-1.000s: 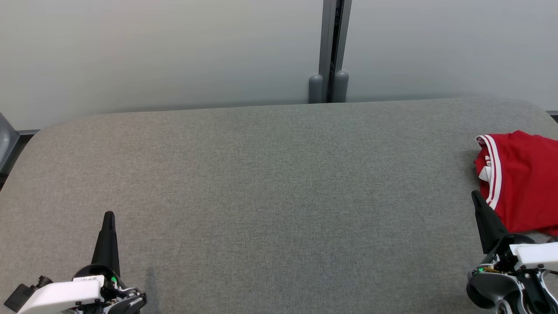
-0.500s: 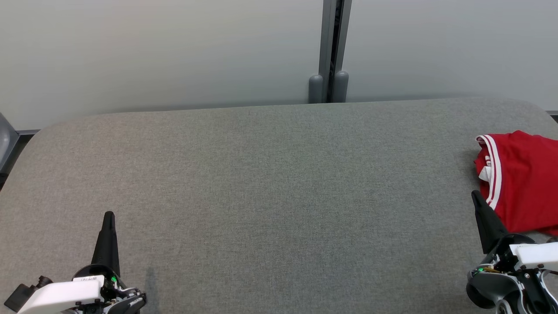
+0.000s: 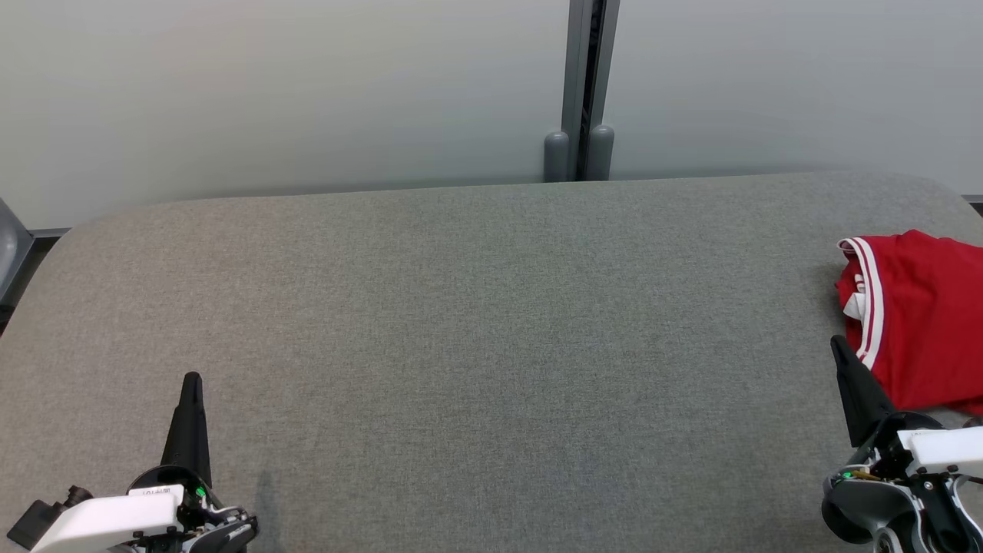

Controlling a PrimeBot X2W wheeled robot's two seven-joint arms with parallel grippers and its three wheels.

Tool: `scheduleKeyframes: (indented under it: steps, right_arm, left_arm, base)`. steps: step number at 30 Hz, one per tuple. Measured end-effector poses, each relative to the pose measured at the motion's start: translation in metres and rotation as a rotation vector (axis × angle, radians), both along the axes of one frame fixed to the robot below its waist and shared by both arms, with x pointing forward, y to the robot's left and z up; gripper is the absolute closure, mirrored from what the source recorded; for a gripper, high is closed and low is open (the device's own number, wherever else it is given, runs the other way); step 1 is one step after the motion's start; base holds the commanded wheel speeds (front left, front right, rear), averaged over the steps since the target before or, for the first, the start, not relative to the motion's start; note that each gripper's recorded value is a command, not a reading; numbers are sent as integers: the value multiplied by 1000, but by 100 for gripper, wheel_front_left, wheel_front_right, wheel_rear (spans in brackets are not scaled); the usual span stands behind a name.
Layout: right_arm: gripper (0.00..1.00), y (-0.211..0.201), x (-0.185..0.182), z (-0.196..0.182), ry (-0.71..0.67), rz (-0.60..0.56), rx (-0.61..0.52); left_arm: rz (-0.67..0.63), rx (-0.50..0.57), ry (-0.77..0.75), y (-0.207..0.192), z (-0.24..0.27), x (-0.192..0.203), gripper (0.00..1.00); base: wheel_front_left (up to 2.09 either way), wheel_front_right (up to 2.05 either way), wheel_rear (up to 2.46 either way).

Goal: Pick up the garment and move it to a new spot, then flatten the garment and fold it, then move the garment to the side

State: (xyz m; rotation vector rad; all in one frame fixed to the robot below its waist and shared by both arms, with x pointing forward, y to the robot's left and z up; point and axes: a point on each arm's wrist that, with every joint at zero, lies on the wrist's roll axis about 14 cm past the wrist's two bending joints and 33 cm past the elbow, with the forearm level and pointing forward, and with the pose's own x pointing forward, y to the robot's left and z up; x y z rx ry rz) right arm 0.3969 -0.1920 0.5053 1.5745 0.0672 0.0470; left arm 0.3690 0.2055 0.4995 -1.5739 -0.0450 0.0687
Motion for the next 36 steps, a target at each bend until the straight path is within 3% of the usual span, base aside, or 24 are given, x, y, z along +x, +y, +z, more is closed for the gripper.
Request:
scheduleKeyframes:
  steps: [36]
  right_arm:
    - [100,0,0,0,0,0,1]
  left_arm:
    - [0,0,0,0,0,0,100]
  base:
    - [0,0,0]
